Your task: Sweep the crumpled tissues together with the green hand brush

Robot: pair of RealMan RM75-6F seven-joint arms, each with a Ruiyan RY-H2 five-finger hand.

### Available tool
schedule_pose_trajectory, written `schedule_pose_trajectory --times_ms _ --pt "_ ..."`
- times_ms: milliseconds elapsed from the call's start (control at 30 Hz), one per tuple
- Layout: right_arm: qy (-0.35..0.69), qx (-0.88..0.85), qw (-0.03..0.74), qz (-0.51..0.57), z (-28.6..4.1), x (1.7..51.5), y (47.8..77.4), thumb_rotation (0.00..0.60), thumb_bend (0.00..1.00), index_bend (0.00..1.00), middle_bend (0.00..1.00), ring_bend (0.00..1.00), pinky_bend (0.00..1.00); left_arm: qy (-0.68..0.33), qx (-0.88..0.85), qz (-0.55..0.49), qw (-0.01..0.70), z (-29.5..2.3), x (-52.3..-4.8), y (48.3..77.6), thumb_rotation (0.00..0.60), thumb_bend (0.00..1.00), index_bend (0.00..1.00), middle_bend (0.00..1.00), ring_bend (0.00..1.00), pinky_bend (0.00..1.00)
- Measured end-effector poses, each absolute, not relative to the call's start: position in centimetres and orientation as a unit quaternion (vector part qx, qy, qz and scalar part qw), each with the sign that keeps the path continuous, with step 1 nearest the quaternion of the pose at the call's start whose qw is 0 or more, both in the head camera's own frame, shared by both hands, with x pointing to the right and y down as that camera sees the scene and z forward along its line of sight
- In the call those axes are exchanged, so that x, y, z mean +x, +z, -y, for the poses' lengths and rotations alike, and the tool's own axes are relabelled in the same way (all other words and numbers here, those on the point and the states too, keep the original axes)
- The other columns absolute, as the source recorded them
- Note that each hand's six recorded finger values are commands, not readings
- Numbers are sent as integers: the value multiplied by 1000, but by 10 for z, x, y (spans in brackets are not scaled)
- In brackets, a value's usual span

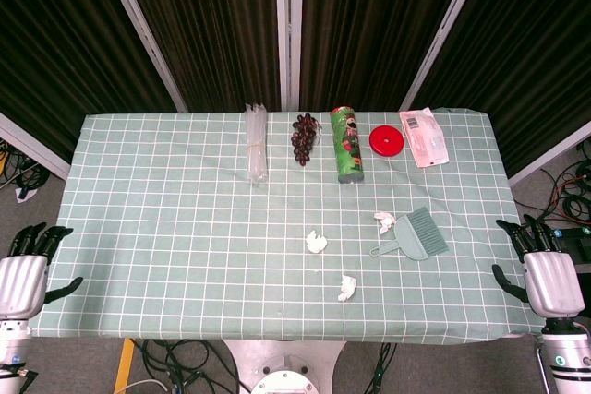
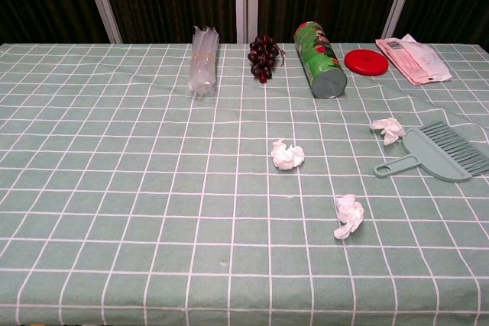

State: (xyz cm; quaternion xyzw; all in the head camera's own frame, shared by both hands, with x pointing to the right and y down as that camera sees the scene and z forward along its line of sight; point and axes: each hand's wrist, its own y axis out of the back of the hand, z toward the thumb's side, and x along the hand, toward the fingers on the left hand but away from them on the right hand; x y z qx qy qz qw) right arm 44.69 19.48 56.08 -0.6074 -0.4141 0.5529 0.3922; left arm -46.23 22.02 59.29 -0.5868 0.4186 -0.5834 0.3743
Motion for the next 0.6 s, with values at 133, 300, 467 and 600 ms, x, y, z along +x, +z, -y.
schedule_pose_trajectory --times_ms 133,300,467,600 --pt "554 -609 388 414 -196 447 562 600 230 158 247 65 141 -583 -588 -418 374 -220 -462 594 600 113 205 195 106 121" --pt "549 -615 389 412 -197 444 562 600 230 158 257 75 141 -583 -588 -419 373 -219 -461 594 600 113 205 195 106 120" --pt "541 -627 392 401 -195 437 565 600 230 179 273 76 141 -583 -588 -420 371 -220 -462 593 600 113 205 195 105 121" --pt "529 -650 396 377 -188 422 574 600 227 247 317 76 141 -581 -589 -420 373 -220 -461 593 600 113 205 196 105 120"
